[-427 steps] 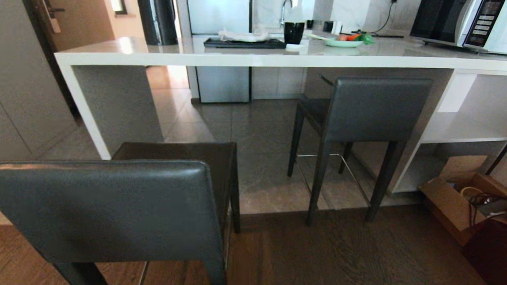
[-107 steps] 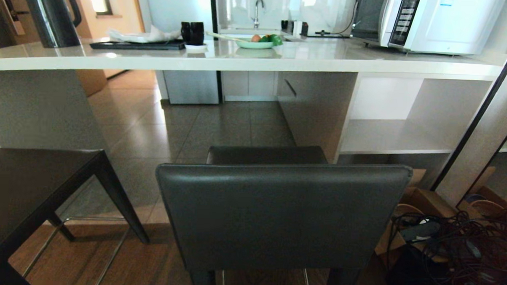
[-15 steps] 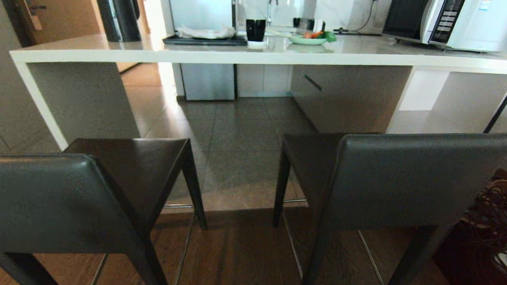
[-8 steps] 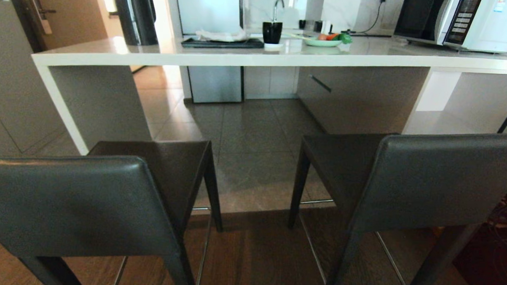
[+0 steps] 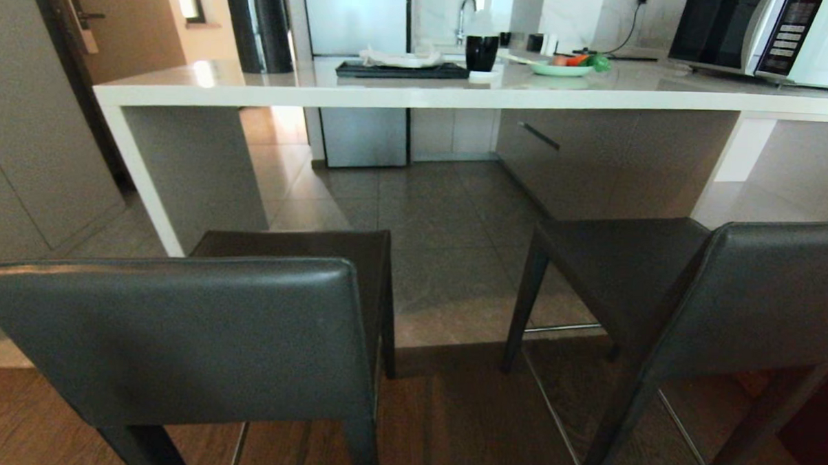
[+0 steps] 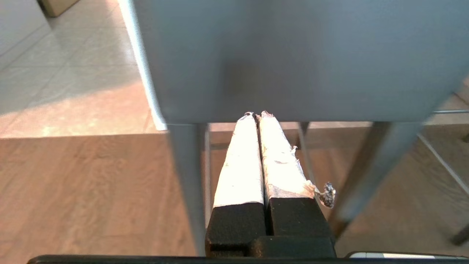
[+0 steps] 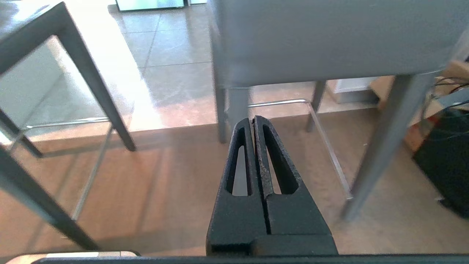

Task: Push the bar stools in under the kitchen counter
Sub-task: Push the gray chair back under the dining table

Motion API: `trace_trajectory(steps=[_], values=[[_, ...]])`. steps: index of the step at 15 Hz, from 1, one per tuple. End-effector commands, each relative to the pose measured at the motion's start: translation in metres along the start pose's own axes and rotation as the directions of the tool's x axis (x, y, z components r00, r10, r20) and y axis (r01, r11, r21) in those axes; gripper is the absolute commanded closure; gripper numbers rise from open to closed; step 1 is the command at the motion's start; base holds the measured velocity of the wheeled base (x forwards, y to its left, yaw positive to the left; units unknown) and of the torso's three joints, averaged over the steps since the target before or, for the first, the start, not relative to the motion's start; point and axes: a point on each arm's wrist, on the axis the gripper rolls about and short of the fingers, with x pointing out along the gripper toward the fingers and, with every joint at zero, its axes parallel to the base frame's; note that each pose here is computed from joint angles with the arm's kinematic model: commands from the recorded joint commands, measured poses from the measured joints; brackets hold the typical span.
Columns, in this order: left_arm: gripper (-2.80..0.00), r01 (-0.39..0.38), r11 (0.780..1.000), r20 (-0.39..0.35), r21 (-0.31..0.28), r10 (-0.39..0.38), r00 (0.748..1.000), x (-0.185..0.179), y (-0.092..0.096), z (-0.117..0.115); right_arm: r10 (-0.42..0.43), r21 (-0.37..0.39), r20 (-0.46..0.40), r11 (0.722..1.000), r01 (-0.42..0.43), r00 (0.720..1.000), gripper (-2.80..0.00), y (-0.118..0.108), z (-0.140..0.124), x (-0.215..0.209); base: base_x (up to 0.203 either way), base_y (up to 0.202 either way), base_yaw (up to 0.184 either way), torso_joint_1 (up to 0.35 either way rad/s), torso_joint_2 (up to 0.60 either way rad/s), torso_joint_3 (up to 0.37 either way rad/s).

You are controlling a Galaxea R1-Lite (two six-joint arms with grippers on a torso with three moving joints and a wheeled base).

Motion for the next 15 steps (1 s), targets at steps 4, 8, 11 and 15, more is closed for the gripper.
trace_trajectory(steps=[4,8,11,15], values=[[0.00,-0.001,1.000,0.000,0.000,0.001,1.000,0.0000,0.0000,0.0000,0.001,0.000,0.000,1.000,-0.001,1.000,0.00,0.0000,0.0000,0.0000,0.000,0.200,0.000,0.002,0.00,0.004],[0.00,-0.001,1.000,0.000,0.000,0.001,1.000,0.0000,0.0000,0.0000,0.001,-0.001,0.000,1.000,-0.001,1.000,0.00,0.0000,0.0000,0.0000,0.000,0.201,-0.002,-0.001,0.00,0.003],[0.00,-0.001,1.000,0.000,0.000,0.001,1.000,0.0000,0.0000,0.0000,0.001,-0.001,0.000,1.000,-0.001,1.000,0.00,0.0000,0.0000,0.0000,0.000,0.195,-0.002,0.003,0.00,0.004],[0.00,-0.001,1.000,0.000,0.000,0.001,1.000,0.0000,0.0000,0.0000,0.001,0.000,0.000,1.000,-0.001,1.000,0.00,0.0000,0.0000,0.0000,0.000,0.112,-0.002,0.003,0.00,0.002]])
